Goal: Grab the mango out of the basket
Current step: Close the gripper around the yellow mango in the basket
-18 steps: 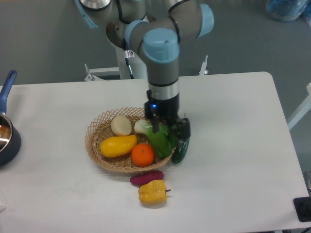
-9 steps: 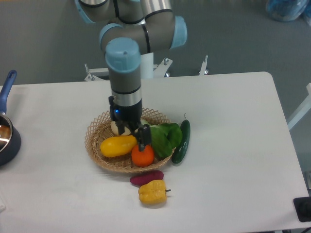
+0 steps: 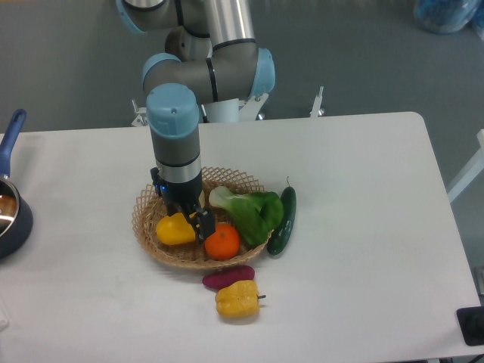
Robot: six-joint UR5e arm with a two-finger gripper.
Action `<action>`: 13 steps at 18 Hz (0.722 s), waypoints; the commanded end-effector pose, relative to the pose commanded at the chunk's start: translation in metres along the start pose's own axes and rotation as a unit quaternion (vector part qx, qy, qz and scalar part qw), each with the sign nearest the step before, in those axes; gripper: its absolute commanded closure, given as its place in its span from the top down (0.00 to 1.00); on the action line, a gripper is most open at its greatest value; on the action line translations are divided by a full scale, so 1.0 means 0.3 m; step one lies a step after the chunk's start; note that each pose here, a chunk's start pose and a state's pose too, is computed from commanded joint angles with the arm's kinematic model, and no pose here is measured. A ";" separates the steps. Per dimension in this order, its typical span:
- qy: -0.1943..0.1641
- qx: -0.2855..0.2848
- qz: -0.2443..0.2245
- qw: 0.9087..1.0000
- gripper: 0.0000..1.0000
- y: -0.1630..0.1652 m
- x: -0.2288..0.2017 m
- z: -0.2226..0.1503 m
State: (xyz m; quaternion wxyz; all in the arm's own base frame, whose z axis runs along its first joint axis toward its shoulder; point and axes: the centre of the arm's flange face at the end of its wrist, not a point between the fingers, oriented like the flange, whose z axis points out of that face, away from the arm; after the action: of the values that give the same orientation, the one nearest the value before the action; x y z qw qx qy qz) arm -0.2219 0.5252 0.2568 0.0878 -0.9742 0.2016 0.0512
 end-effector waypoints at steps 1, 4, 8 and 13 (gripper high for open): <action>0.001 0.000 0.003 1.000 1.00 -0.007 0.010 0.002; 0.005 -0.002 0.005 1.000 1.00 -0.011 0.020 0.012; 0.010 -0.006 0.004 1.000 1.00 -0.002 0.031 0.033; 0.018 -0.010 0.003 1.000 1.00 0.008 0.050 0.054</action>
State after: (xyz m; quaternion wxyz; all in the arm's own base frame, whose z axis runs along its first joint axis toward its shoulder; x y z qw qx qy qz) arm -0.2102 0.5204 0.2387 0.0744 -0.9751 0.2058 0.0362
